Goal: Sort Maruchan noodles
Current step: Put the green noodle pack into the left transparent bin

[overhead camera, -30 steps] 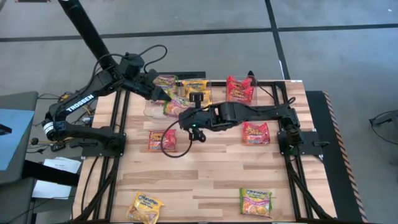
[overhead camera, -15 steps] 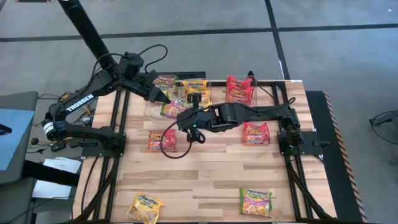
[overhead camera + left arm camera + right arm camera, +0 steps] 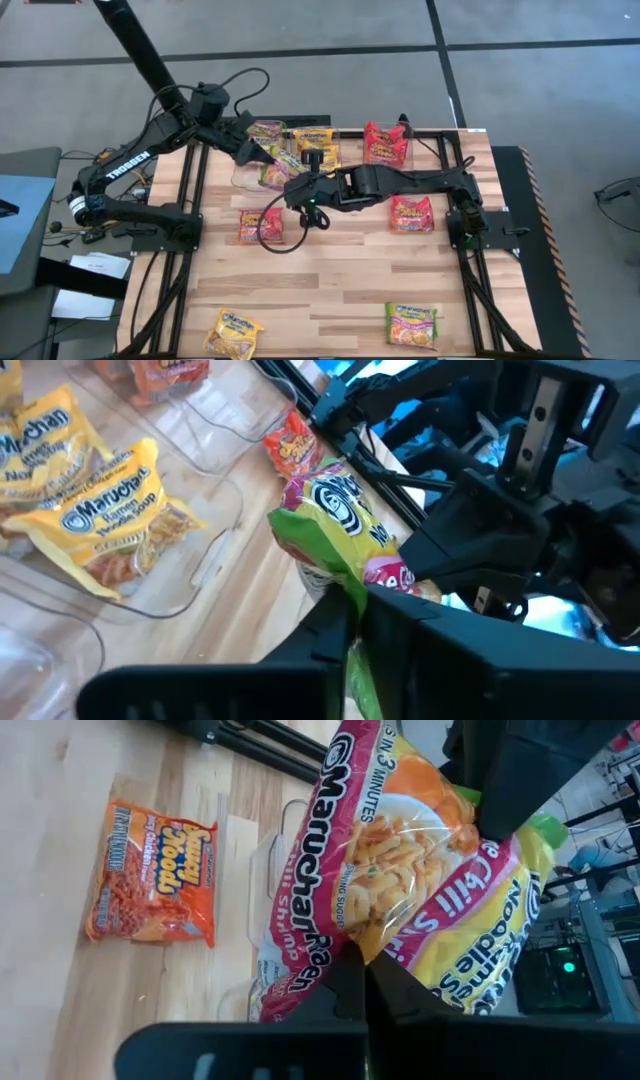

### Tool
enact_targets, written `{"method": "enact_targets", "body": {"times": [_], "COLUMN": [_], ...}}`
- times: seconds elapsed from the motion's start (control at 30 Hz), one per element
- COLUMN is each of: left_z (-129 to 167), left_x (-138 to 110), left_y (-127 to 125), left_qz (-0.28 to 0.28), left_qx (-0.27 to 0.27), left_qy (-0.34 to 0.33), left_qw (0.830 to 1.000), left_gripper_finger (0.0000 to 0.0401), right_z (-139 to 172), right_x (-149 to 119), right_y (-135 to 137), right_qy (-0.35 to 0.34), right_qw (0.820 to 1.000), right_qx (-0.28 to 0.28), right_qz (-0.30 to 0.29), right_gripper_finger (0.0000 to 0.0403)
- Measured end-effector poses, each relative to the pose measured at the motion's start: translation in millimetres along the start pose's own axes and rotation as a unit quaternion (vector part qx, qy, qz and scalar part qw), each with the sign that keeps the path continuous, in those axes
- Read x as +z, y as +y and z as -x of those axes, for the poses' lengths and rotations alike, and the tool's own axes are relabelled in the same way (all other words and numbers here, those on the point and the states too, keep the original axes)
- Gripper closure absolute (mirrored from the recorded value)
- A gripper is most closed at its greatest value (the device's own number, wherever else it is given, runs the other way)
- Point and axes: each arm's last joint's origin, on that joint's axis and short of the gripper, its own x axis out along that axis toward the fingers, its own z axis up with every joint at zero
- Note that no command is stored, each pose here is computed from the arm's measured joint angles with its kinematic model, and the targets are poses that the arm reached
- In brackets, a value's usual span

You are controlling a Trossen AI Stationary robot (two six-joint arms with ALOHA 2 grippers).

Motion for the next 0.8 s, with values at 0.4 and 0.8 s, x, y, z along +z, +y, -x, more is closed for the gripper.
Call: {"method": "enact_targets", "body": {"times": [0.4,0.8], "left_z": [-0.2,-0.4], "left_x": [-0.2,-0.3], "left_y": [0.3,1.1], "left_qz": [-0.059,-0.087], "left_qx": [0.004,0.018], "left_qy": [0.0,-0.003], "left_qw": [0.998,0.996], "left_gripper_finger": [0.0401,0.0401], "right_z": [-0.2,-1.8], "right_x": [-0.1,-2.8], "right_y": [-0.6,-2.7], "right_qy": [0.001,0.011], "right_qw": [1.0,0.981], "right_qx": [-0.005,-0.009], "right_qz": [-0.014,-0.192], "right_gripper_finger": [0.0349,0.0276]}}
